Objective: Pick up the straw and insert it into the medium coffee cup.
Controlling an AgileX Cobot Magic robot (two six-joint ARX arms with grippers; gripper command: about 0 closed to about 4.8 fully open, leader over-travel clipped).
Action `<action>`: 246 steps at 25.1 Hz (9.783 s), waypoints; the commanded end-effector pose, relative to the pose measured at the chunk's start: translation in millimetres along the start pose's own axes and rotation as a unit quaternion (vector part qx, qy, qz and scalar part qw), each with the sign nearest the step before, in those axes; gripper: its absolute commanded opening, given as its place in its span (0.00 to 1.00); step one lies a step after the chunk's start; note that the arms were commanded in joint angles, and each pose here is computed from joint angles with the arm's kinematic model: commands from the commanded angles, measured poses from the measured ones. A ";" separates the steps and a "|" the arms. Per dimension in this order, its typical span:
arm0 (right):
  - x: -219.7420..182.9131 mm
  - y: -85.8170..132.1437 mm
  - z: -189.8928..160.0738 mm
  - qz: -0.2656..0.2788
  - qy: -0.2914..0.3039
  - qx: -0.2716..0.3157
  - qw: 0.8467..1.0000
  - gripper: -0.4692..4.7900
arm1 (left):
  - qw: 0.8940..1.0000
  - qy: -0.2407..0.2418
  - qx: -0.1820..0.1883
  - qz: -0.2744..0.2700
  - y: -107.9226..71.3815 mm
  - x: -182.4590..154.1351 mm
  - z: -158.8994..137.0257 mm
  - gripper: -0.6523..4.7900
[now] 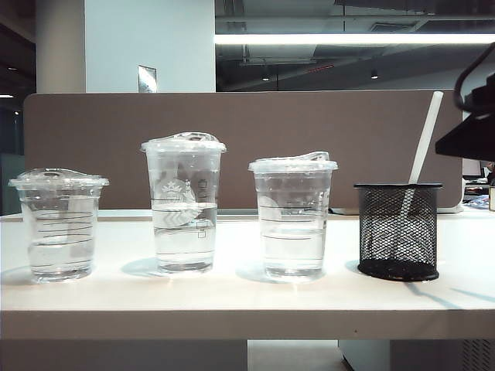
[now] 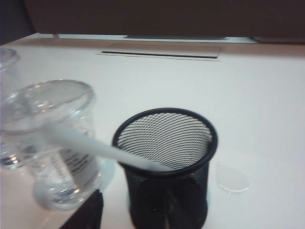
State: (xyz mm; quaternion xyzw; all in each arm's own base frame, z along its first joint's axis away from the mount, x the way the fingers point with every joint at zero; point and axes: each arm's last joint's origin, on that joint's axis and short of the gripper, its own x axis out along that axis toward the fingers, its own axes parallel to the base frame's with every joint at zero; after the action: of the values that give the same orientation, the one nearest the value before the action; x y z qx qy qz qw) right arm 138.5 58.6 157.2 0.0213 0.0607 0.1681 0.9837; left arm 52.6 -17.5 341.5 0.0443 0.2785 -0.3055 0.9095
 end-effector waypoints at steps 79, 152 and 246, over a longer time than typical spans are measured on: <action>46.7 55.6 192.0 0.166 0.080 -0.146 0.972 0.15 | 1.000 -0.018 0.011 0.001 0.1 -1.1 3.5 0.11; -126.2 9.4 123.5 0.142 -0.154 -0.040 0.977 0.08 | 0.923 -0.373 0.000 0.093 -6.4 -5.5 -30.7 0.11; -59.0 -41.9 -13.0 -0.174 0.021 0.047 0.983 0.09 | 0.960 -0.205 -0.071 0.178 43.1 115.9 -132.3 0.11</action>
State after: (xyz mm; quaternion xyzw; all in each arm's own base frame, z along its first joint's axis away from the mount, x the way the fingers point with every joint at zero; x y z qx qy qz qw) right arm 95.5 -0.2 147.5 0.0522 0.0957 -0.0063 0.9940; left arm 88.4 -13.3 164.6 -0.0540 0.1112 -0.1580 0.9797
